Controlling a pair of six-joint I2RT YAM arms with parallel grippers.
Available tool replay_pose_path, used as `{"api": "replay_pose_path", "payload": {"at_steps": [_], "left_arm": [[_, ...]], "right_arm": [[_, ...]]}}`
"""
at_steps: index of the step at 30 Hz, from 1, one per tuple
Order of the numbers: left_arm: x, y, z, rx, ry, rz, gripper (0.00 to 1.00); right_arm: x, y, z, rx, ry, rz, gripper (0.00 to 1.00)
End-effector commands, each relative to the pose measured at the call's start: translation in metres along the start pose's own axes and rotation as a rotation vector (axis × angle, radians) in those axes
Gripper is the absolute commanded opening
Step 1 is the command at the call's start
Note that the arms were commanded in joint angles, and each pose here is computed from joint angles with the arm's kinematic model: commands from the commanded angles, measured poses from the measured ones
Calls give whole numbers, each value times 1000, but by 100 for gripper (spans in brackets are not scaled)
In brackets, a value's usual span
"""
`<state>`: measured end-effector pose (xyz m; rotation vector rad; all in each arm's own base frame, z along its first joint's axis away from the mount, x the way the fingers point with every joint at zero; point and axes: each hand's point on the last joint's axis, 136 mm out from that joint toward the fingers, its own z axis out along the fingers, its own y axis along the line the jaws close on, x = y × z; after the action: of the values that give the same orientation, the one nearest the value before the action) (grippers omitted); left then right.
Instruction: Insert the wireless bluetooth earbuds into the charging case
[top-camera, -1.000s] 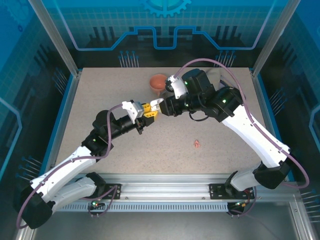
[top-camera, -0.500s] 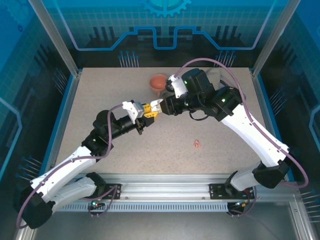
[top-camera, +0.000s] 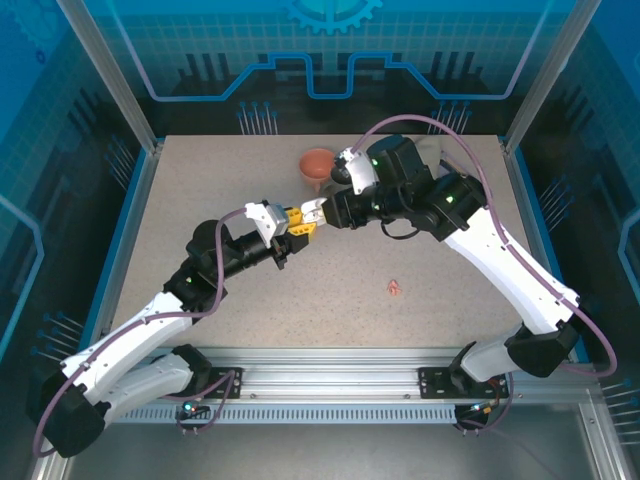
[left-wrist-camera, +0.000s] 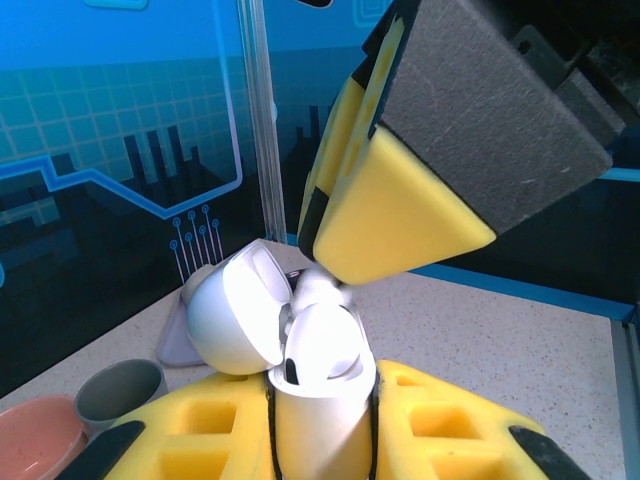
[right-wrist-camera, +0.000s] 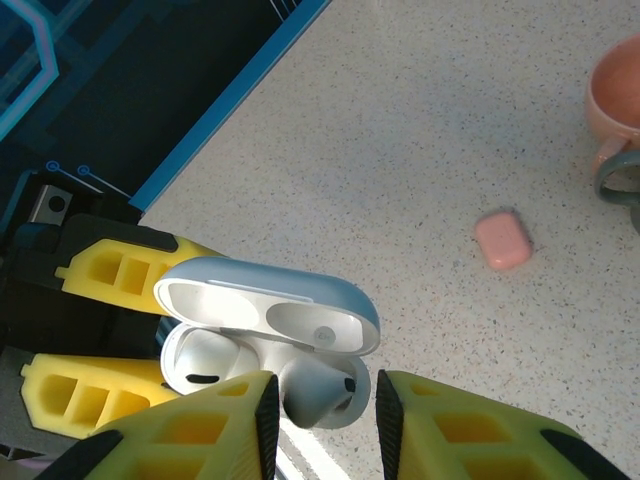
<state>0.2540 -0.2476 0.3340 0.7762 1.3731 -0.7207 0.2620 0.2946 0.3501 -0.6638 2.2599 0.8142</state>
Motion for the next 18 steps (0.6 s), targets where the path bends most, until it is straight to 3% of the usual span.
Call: {"api": "replay_pose_path", "payload": {"at_steps": [1,10,16,18], "left_arm": [[-7,-5,0,20,-30,19,0],[-8,-5,1,20,-33,20,0],[-9,-6,1,27,-49,11,0],[-11,-7,1,34,-56,8,0]], "right_arm": [[-2,5,-12,-30,-8,-29,35],[-9,4,-27,-44,-59,-13,36],[-16,-4,-45,-153,-148,60,42],[-21,-10,-54,-206,-198,79,50]]}}
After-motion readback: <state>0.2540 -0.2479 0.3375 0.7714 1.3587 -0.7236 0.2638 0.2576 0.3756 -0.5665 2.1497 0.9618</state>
